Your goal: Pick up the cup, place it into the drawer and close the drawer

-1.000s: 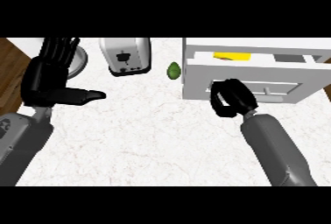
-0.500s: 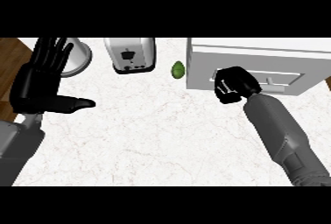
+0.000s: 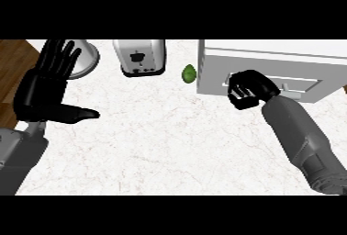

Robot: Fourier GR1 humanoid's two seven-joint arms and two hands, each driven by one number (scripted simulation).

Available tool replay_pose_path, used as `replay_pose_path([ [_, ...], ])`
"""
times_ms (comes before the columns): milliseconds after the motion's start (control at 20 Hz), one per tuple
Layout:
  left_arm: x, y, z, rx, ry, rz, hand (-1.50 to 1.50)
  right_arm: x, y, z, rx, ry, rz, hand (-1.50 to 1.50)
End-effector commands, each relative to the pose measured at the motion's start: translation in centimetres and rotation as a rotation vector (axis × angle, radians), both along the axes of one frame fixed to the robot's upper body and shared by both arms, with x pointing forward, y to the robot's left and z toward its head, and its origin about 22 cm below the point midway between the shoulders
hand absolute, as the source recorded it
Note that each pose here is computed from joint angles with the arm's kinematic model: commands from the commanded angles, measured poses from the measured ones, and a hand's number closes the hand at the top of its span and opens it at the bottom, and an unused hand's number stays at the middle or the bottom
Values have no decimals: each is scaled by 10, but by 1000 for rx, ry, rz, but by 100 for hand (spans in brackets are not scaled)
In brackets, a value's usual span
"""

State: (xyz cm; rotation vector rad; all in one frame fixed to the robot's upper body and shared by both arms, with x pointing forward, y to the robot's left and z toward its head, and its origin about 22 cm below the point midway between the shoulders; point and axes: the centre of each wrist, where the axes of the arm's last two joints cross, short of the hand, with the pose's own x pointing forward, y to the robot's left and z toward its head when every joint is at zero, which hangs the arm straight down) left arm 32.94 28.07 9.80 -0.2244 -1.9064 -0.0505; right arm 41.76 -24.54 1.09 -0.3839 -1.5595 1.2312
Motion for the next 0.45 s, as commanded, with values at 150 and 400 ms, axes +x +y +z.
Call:
replay_pose_path([
  [150, -1, -6, -13, -8, 19, -36, -150, 21, -22, 44, 20, -84, -192, 150],
  [400, 0, -10, -14, -13, 21, -30, -150, 20, -44, 51, 50, -77, -183, 150],
])
